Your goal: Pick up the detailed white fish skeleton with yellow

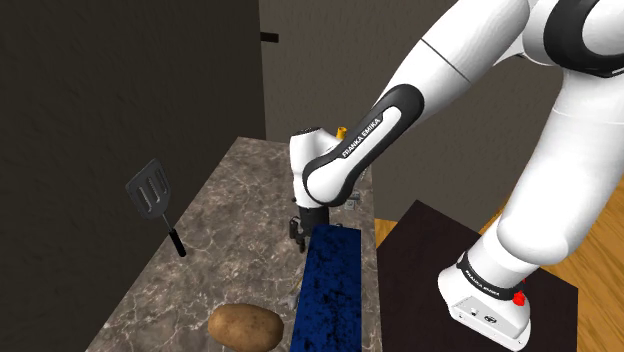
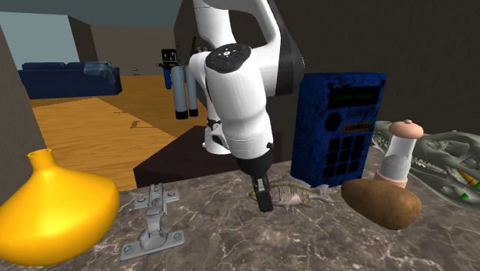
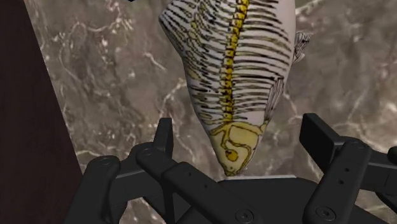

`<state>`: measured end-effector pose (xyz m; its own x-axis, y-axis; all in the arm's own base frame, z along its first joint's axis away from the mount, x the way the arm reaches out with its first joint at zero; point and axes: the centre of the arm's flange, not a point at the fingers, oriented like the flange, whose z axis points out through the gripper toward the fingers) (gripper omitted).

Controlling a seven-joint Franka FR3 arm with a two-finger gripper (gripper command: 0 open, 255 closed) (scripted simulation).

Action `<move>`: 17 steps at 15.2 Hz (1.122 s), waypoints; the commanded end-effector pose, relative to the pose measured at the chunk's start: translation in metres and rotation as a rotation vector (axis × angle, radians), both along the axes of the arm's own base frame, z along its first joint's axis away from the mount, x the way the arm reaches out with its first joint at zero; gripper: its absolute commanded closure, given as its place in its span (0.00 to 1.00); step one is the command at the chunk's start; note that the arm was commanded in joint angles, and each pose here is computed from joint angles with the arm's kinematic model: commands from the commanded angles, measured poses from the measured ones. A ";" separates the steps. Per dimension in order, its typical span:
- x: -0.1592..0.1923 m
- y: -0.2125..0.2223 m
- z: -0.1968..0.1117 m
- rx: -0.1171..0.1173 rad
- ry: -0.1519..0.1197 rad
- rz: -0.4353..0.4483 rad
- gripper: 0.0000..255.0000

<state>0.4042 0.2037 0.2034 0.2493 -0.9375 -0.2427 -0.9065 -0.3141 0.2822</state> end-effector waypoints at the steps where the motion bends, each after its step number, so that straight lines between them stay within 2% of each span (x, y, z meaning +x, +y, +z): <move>1: 0.000 0.001 -0.007 0.000 -0.001 0.000 0.00; 2: 0.000 0.001 -0.007 0.000 -0.001 0.000 0.00; 3: 0.000 0.000 -0.007 0.000 -0.001 0.000 1.00; 12: 0.000 0.001 -0.007 0.000 -0.001 0.000 1.00; 17: 0.000 0.001 0.020 0.000 -0.001 0.000 1.00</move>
<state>0.4048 0.2057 0.2179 0.2490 -0.9377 -0.2423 -0.9070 -0.3135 0.2811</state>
